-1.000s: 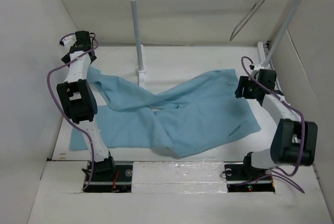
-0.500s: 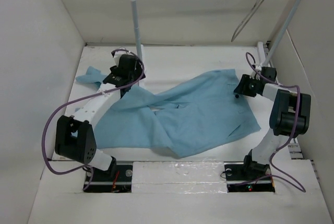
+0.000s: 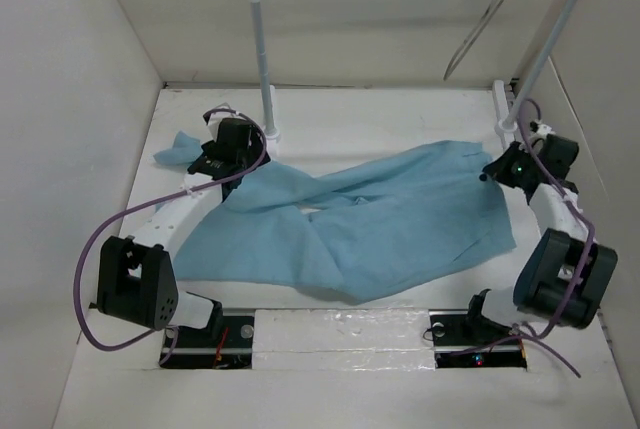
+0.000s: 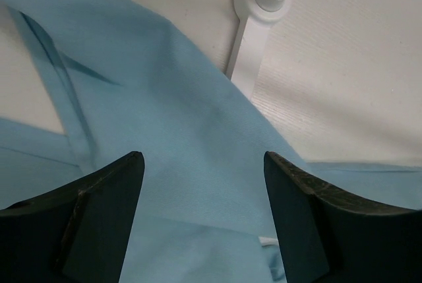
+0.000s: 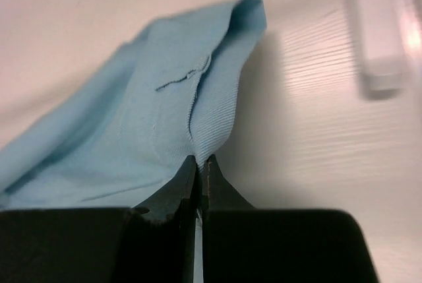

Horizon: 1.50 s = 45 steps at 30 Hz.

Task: Place the trousers on the hanger
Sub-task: Flatten out the trousers at the center of the board.

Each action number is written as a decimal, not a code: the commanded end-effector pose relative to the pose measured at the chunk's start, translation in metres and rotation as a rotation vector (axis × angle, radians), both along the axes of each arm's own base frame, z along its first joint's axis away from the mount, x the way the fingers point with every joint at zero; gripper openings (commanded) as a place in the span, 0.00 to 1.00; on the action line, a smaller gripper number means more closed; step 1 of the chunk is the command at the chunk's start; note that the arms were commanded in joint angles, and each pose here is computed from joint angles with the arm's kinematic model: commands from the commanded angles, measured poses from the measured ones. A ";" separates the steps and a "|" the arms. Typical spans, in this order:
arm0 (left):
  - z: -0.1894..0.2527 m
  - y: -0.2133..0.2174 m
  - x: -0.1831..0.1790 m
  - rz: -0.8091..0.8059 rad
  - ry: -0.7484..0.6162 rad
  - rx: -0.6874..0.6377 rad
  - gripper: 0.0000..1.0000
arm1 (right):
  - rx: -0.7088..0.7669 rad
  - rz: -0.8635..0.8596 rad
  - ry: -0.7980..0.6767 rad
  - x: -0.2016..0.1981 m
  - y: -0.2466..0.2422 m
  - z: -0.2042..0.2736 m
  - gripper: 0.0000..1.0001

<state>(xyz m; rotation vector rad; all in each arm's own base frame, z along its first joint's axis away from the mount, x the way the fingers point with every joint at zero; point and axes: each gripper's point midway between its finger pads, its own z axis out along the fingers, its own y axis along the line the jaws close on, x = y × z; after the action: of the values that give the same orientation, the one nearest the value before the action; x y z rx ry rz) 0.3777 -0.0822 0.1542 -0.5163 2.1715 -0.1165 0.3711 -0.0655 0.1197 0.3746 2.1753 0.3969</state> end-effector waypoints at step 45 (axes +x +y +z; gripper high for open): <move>-0.093 0.136 0.107 0.351 0.036 -0.206 0.09 | -0.110 1.160 -0.031 -0.233 0.391 -0.009 0.58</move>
<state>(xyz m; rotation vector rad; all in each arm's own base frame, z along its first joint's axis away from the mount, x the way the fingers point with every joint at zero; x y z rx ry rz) 0.4646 0.0491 0.0428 -1.0848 2.1154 -0.1566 0.1285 0.3013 0.0842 -1.0645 2.2482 0.8303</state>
